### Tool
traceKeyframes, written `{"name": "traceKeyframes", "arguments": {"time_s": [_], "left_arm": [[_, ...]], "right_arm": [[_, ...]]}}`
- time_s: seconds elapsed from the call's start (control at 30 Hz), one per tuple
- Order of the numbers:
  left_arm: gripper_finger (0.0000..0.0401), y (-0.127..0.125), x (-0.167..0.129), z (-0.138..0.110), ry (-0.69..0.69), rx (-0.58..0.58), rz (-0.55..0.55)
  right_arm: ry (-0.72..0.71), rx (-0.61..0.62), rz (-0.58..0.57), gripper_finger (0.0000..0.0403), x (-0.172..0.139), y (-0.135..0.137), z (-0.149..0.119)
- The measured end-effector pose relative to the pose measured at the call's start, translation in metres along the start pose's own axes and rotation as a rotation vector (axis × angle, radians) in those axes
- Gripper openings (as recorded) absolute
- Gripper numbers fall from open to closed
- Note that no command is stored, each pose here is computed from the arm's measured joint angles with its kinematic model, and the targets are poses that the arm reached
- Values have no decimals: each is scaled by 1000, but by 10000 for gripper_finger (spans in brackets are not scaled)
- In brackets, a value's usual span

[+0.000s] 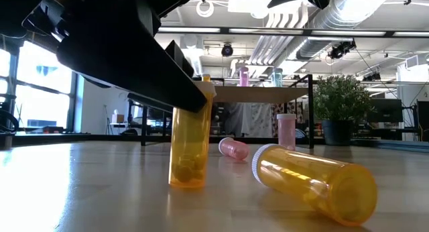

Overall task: Pick and place medicine bottles onto shelf by color
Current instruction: Put the left orange pill bottle on the shelf aligned with the other orange pill bottle

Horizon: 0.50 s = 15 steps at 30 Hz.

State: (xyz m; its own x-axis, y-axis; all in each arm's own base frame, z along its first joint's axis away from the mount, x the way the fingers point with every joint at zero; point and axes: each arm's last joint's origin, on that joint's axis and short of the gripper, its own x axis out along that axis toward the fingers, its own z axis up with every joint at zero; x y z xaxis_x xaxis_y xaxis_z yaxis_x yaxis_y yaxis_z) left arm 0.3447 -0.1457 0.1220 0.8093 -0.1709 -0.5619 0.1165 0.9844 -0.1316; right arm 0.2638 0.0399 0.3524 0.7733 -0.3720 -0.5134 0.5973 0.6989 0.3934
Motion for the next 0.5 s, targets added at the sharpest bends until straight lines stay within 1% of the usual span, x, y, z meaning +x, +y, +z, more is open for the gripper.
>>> {"name": "traceKeyframes", "arguments": {"time_s": [0.17,0.27,0.4,0.5], "left_arm": [[110,0,0,0,2,-4,-10],[112,0,-3,4,-11,-20,-7],[112,5,-13,19,-61,-40,9],[113,16,-25,35,-117,-65,57]], "right_arm": [[0,1,0,172,0,0,0],[0,2,0,172,0,0,0],[-1,3,1,172,0,0,0],[-4,4,1,172,-1,-1,1]]}}
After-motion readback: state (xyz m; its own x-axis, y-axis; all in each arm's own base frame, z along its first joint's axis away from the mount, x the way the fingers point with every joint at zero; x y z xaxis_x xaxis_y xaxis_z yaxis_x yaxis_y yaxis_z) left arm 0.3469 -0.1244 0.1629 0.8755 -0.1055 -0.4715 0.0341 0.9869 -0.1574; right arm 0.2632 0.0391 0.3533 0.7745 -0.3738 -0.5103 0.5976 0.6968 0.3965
